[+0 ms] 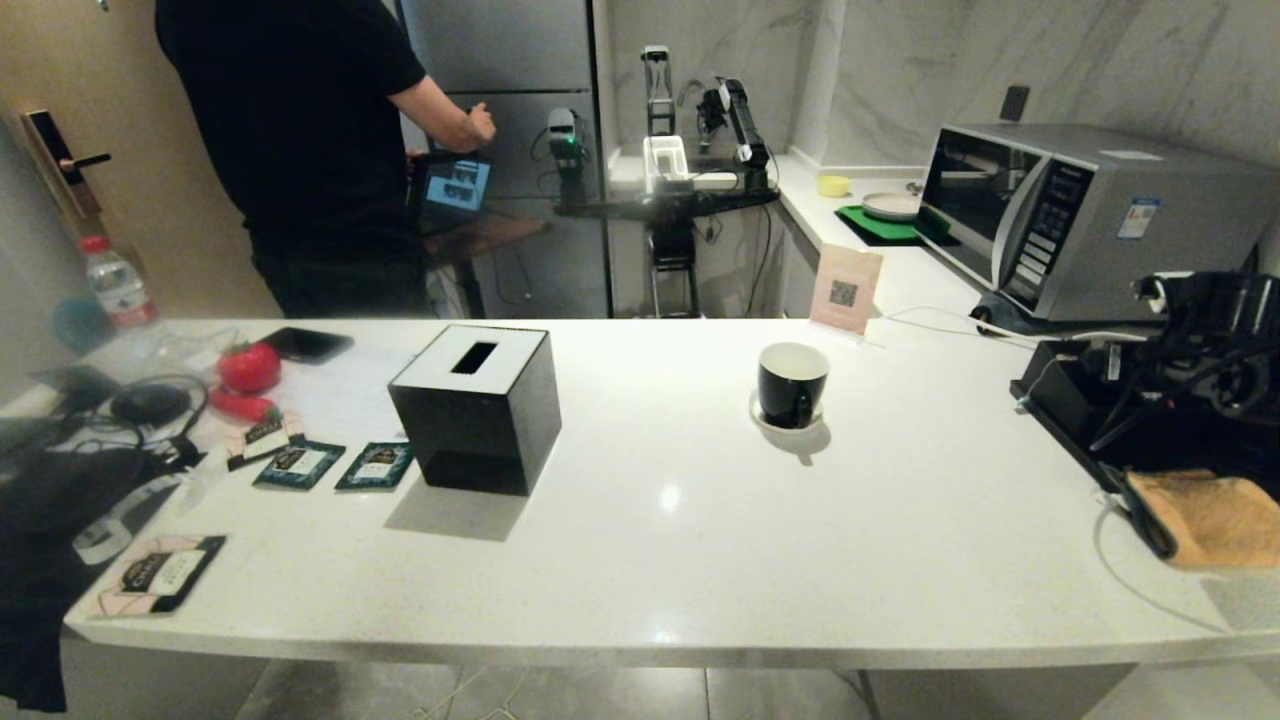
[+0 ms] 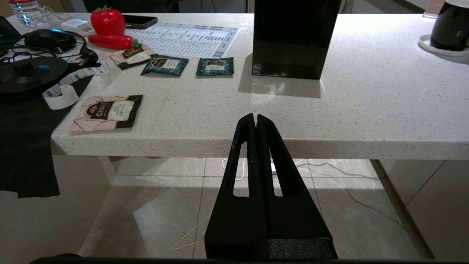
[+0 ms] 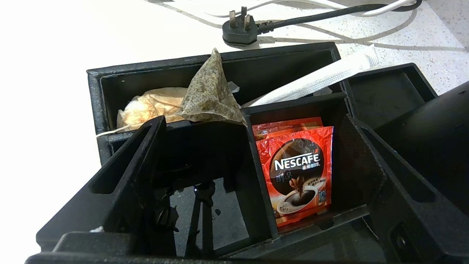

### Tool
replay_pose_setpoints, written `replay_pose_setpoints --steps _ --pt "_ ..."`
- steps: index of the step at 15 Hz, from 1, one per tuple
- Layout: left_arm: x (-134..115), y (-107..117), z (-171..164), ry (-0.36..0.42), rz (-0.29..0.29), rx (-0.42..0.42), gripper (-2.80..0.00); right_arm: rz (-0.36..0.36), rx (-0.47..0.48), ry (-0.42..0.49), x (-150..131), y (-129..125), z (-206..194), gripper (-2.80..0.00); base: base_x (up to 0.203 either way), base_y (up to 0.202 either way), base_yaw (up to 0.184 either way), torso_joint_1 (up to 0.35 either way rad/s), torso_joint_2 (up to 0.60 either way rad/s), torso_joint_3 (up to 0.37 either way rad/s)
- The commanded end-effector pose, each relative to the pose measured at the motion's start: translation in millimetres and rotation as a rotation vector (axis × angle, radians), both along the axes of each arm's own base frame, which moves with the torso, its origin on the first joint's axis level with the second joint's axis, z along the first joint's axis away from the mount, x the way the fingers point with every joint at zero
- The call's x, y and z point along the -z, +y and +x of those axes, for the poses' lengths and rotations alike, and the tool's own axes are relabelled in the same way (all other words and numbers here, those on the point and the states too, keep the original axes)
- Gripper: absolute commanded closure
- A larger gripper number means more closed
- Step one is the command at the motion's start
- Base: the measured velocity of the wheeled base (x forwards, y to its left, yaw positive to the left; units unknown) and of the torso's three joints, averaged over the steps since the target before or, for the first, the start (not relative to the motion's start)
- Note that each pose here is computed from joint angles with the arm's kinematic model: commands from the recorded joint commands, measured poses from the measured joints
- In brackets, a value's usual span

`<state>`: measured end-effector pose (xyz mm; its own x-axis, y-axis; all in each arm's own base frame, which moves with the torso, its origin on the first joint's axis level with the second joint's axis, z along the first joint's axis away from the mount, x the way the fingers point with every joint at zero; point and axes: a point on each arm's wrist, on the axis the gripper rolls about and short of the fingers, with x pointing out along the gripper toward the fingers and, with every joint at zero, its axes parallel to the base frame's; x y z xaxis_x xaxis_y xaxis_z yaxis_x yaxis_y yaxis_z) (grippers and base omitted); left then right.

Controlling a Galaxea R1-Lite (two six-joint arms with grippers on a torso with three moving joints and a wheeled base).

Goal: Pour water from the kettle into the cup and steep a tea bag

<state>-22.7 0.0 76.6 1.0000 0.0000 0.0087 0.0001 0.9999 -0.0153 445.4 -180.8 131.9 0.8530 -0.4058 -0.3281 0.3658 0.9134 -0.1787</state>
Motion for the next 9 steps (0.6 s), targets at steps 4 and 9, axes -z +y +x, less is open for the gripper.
replay_pose_setpoints --steps 4,9 --pt "0.0 0.0 0.0 0.000 0.000 0.000 0.00 0.000 0.000 -0.002 2.6 -0.7 2.7 -2.80 0.000 0.000 0.000 0.000 0.00 0.000" --pt "0.0 0.0 0.0 0.000 0.000 0.000 0.00 0.000 0.000 -0.002 3.2 -0.9 3.3 -2.80 0.000 0.000 0.000 0.000 0.00 0.000"
